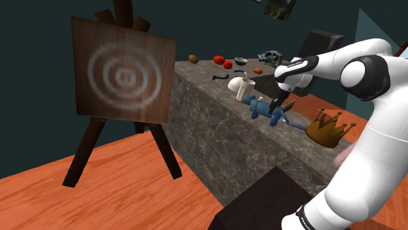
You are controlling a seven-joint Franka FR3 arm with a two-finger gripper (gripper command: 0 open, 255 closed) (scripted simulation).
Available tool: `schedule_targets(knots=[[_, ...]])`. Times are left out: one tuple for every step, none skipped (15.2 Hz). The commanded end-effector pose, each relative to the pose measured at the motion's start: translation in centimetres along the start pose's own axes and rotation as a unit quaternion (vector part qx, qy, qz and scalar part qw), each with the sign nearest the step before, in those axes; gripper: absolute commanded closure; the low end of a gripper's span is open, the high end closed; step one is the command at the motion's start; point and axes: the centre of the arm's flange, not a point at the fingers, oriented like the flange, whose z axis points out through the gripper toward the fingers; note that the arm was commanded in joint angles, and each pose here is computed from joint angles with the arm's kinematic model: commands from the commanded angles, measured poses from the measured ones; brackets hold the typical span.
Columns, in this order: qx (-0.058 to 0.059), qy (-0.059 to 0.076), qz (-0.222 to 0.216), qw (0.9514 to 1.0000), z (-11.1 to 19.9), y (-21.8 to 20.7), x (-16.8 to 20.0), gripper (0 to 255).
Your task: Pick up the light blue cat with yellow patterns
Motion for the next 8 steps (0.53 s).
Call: schedule_targets(knots=[[0.000,0.001,0.000,1.0000,-1.2,0.1,0.0,255],[0.000,0.001,0.000,1.0000,-1.7,0.1,0.0,255],[0.000,0.001,0.000,1.0000,-2.3,0.1,-0.1,255],[0.000,0.001,0.000,1.0000,-2.8,0.1,-0.1,255],[0.000,0.001,0.000,1.0000,-3.3,0.1,-0.1,255],[0.000,0.001,0.000,1.0000,-3.9,0.1,-0.1,255],[0.000,0.001,0.000,1.0000,-3.9,0.1,-0.1,255],[0.000,0.001,0.000,1.0000,-3.9,0.1,-0.1,255]])
